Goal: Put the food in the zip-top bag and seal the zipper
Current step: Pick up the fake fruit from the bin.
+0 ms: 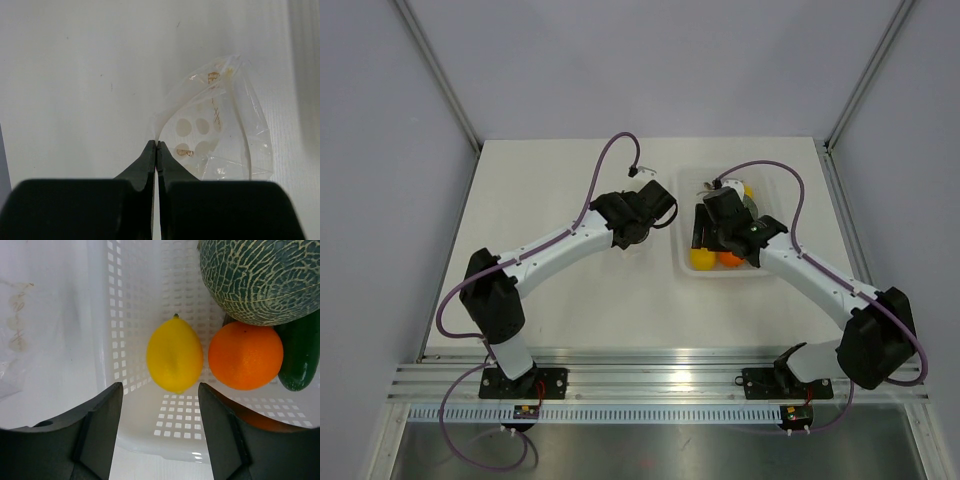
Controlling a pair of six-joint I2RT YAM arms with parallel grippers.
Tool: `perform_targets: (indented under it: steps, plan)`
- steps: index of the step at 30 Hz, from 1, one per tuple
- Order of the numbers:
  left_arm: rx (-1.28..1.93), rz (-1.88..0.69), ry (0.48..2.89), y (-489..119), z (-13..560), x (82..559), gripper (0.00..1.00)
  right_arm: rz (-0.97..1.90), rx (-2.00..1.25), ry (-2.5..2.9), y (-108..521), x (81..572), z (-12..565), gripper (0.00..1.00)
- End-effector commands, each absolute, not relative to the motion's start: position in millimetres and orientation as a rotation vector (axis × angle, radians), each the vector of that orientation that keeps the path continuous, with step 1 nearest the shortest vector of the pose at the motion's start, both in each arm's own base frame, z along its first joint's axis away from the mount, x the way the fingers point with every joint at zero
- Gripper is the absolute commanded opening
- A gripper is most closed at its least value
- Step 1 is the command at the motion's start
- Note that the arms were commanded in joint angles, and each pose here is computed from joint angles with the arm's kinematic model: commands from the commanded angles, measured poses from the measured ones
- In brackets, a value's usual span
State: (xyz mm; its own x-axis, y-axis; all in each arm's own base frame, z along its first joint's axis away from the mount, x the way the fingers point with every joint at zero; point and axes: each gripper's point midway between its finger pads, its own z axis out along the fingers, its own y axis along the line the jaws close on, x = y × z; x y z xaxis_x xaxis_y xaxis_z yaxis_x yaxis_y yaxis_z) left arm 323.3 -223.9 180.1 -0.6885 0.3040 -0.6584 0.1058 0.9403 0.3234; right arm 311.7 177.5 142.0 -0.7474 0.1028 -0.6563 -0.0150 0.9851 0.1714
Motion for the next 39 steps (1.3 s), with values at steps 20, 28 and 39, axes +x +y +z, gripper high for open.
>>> perform_targets:
  steps: [20, 28, 39]
  plan:
    - [0.238, 0.236, 2.292, -227.4, 201.3, 320.9, 0.00, 0.184, 0.034, 2.571, 184.7, 324.0, 62.7, 0.76]
    - [0.241, 0.201, 2.304, -231.8, 201.0, 319.1, 0.00, 0.162, 0.045, 2.487, 171.8, 322.0, 97.5, 0.41]
    - [0.245, 0.093, 2.337, -258.3, 200.9, 320.7, 0.00, 0.450, -0.041, 2.217, 180.1, 297.2, 206.2, 0.41]
